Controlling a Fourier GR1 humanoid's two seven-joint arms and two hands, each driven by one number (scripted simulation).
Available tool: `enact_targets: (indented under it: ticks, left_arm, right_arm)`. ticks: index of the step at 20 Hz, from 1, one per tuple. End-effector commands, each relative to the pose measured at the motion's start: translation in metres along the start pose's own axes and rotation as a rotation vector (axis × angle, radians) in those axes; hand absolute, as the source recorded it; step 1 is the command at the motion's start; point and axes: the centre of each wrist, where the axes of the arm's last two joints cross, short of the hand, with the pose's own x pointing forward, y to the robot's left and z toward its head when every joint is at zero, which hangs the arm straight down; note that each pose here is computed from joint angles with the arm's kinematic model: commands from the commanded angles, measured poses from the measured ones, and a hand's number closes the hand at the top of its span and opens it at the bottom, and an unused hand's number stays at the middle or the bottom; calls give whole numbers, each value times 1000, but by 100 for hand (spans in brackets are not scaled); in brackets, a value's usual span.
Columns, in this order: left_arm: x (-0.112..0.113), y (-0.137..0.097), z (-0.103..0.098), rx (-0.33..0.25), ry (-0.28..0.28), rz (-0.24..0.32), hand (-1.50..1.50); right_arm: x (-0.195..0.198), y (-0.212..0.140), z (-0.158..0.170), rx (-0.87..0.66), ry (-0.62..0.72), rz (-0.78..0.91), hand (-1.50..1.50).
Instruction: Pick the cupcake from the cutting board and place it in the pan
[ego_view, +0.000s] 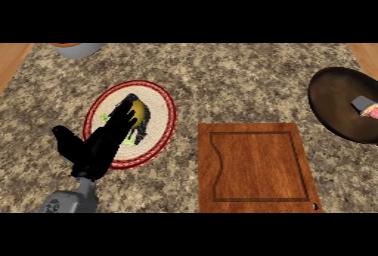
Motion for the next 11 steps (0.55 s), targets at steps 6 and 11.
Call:
enact_targets:
  ticks: [6,11]
  left_arm:
    - [-8,13,-9,4,20,7,0]
    - [-15,-2,20,5,21,0,0]
  right_arm:
    - [-20,-24,21,94,-40,-26,-150]
    - [-33,-44,40,114,-37,-8,-150]
